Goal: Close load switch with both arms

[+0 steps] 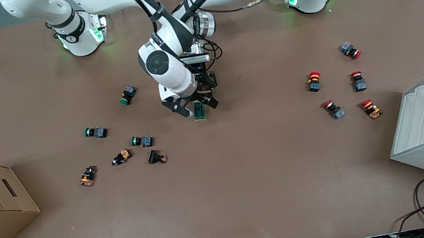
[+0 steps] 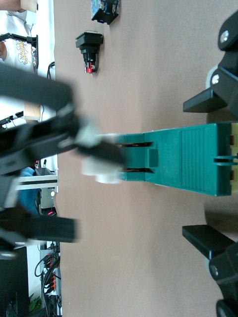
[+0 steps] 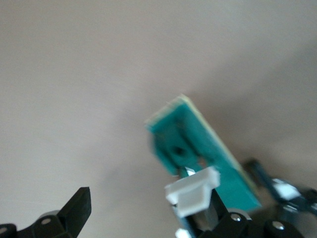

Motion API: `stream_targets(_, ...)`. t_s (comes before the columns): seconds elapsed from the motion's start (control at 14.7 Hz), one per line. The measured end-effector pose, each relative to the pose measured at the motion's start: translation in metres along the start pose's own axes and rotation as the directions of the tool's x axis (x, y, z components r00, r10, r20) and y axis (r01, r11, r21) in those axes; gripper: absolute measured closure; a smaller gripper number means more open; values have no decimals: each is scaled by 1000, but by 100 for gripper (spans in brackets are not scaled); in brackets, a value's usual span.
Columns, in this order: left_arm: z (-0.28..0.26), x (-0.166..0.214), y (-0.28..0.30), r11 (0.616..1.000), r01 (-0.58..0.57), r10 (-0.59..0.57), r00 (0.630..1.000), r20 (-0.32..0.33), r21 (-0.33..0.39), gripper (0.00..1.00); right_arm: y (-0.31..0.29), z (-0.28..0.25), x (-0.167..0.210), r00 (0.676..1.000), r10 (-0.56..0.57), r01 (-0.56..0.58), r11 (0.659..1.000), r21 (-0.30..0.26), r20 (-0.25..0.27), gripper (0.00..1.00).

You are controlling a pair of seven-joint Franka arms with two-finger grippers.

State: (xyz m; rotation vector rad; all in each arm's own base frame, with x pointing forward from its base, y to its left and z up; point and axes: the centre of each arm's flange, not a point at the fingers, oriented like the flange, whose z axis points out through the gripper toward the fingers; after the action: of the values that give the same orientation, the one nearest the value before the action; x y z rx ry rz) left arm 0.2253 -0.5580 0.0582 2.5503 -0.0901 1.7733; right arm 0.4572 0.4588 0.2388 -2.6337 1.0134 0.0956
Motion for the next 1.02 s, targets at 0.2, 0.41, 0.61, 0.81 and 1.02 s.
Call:
stream_targets(0.2,0,0,0,1000,0,0,1000,0,0,0,-16,-10,22,1000,13,-13,999,44,-15,0)
stream_targets(0.41,0,0,0,1000,0,0,1000,0,0,0,-18,-8,23,1000,14,-13,999,48,-17,0)
stream_targets(0.61,0,0,0,1000,0,0,1000,0,-1,0,-18,-6,22,1000,12,-12,999,47,-18,0)
stream_targets(0.81,0,0,0,1000,0,0,1000,0,-1,0,-16,-1,23,1000,10,-10,999,39,-18,0)
stream_targets(1.02,0,0,0,1000,0,0,1000,0,-1,0,-13,5,26,1000,4,-3,999,32,-22,0)
